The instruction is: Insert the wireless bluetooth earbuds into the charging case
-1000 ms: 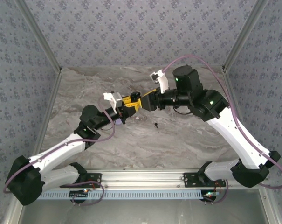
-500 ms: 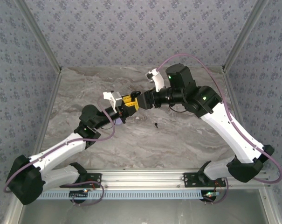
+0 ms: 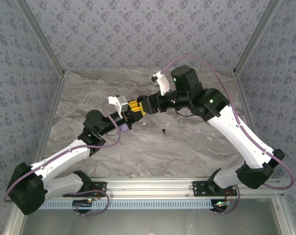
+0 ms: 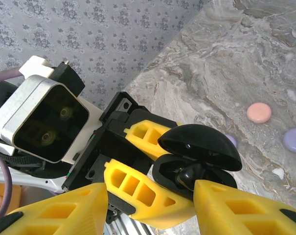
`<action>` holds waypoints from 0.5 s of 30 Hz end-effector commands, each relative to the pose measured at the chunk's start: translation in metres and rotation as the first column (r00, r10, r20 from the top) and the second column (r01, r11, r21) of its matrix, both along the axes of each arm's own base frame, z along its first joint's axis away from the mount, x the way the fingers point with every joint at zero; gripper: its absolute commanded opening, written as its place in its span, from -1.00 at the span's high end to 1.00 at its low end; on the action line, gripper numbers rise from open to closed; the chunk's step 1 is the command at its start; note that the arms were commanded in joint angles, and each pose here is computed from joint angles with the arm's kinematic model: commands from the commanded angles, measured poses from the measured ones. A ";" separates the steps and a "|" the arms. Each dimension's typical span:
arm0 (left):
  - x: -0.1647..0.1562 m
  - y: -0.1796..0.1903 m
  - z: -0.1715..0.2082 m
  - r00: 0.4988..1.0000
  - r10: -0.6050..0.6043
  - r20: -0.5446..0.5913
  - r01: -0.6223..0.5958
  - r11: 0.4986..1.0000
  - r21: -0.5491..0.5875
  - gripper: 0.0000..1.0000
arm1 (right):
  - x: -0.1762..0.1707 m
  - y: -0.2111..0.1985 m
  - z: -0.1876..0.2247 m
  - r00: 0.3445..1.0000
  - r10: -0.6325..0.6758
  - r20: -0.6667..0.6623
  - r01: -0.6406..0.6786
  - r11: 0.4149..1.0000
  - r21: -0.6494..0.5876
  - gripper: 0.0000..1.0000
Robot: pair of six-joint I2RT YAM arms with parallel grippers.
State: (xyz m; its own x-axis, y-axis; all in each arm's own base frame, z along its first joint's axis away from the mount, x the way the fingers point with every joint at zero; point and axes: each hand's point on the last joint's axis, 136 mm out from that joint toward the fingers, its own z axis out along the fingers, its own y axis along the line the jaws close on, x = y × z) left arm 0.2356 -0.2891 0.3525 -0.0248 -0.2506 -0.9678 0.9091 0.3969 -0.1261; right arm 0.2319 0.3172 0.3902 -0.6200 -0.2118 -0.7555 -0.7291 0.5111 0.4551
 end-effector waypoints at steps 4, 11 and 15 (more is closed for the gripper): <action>-0.010 0.001 0.031 0.998 -0.026 0.065 0.030 0.998 -0.061 1.00 | 0.000 0.004 0.004 1.000 0.016 0.017 -0.016 1.000 -0.007 -0.03; -0.010 0.001 0.031 0.998 -0.024 0.066 0.028 0.998 -0.060 1.00 | 0.003 0.002 -0.001 1.000 0.002 0.022 -0.001 0.999 -0.032 -0.04; -0.009 0.001 0.030 0.998 -0.024 0.063 0.028 0.998 -0.058 1.00 | -0.001 0.007 0.001 0.999 0.030 0.017 -0.030 0.999 -0.014 -0.02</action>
State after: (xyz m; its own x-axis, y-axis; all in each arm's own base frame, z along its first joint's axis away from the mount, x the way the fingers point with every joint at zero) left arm 0.2352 -0.2895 0.3524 -0.0255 -0.2503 -0.9678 0.9097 0.3956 -0.1262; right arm 0.2353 0.3205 0.3851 -0.6197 -0.2260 -0.7516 -0.7296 0.5188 0.4455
